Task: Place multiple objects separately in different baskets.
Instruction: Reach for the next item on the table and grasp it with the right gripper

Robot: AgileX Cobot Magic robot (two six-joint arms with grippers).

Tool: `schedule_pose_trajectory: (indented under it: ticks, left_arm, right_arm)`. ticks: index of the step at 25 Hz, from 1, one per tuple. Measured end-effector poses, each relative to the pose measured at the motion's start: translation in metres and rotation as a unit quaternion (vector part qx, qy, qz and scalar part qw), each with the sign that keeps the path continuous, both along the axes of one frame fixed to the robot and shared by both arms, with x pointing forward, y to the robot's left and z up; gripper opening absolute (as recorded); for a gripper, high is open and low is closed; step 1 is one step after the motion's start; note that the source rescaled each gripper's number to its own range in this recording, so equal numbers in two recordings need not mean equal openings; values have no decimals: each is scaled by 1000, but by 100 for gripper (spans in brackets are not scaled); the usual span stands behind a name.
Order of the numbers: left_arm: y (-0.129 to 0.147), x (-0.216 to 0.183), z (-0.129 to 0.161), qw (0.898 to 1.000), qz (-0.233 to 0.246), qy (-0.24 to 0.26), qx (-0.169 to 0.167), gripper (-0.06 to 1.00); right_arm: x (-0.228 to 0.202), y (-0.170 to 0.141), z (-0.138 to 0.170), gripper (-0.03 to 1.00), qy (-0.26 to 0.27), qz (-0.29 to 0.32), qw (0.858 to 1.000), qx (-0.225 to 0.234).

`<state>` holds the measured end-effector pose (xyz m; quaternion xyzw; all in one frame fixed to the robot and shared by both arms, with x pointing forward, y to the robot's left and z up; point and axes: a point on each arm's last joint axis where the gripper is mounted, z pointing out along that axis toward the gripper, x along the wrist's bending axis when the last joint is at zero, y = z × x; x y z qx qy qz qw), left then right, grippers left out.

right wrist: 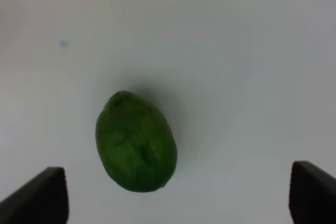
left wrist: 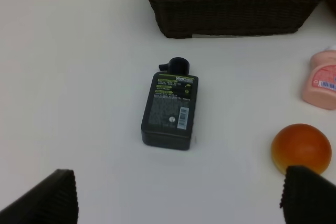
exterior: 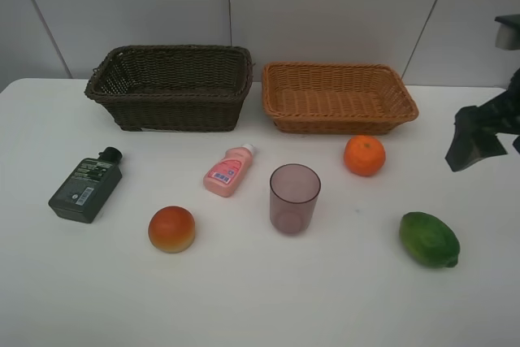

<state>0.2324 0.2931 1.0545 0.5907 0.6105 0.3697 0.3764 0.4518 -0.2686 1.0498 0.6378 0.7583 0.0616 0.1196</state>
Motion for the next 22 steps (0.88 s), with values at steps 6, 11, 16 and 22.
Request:
schedule_pose_trajectory:
  ticks: [6, 11, 16, 22]
  left_arm:
    - [0, 0, 0, 1000, 0, 0, 0, 100]
    - [0, 0, 0, 1000, 0, 0, 0, 100]
    - [0, 0, 0, 1000, 0, 0, 0, 100]
    - [0, 0, 0, 1000, 0, 0, 0, 100]
  right_arm:
    - [3, -1, -15, 80, 17, -2, 1000, -10]
    - [16, 3, -37, 80, 50, -11, 999, -8]
    - [24, 10, -59, 80, 90, -23, 996, 17]
    - [22, 17, -77, 80, 102, -7, 995, 15]
